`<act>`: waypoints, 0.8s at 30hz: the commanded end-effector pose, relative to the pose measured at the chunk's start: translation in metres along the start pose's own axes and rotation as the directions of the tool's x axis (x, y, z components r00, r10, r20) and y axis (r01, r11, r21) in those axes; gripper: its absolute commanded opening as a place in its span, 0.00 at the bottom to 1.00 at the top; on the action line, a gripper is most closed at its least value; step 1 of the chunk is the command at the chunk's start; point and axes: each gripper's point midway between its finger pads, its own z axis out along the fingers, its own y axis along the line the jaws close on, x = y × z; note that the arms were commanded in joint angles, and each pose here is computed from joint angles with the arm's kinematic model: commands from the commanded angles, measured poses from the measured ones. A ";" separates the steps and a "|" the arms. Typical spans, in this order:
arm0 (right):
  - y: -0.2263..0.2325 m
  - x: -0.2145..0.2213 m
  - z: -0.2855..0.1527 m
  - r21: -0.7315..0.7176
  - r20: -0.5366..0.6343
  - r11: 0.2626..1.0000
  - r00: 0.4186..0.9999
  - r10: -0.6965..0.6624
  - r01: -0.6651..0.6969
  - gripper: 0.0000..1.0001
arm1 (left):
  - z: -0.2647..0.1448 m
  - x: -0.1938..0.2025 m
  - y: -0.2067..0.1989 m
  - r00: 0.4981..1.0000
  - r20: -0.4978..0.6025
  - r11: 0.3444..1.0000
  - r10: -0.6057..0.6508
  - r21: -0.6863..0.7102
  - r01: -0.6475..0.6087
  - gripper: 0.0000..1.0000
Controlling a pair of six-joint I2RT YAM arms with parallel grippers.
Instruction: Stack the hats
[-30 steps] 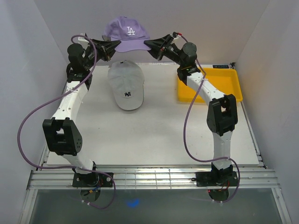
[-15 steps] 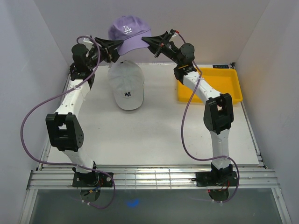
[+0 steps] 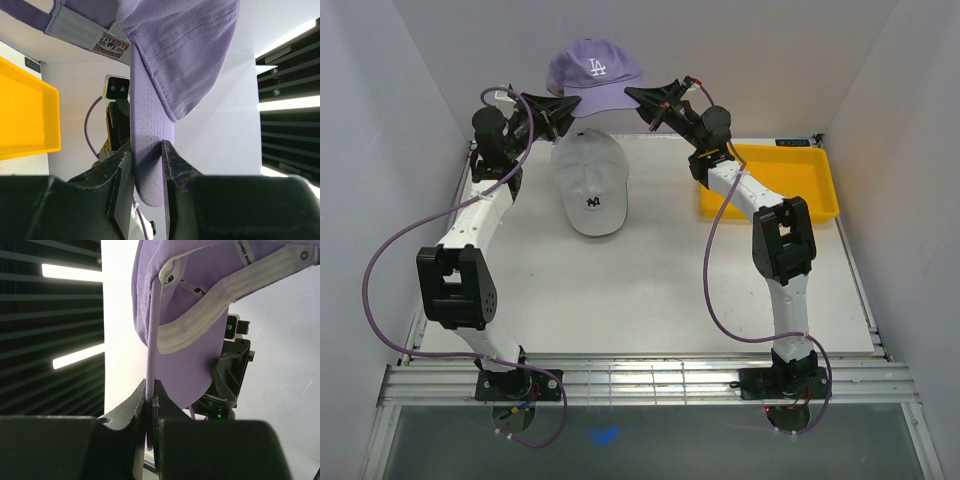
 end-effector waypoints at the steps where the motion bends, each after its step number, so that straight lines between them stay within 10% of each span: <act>1: 0.020 0.015 -0.001 -0.110 -0.019 0.994 1.000 -0.011 0.009 0.08 | -0.011 0.026 -0.030 0.997 -0.056 0.997 0.054 0.059 -0.051 0.30; 8: -0.005 0.012 -0.003 -0.064 -0.026 0.998 0.999 -0.025 0.024 0.08 | -0.009 0.019 -0.023 0.998 -0.058 0.998 0.035 0.046 -0.033 0.06; 24: -0.054 0.019 -0.010 -0.005 -0.097 0.999 0.995 -0.038 0.037 0.08 | -0.009 -0.003 0.041 0.997 -0.075 0.997 -0.035 -0.066 0.030 0.00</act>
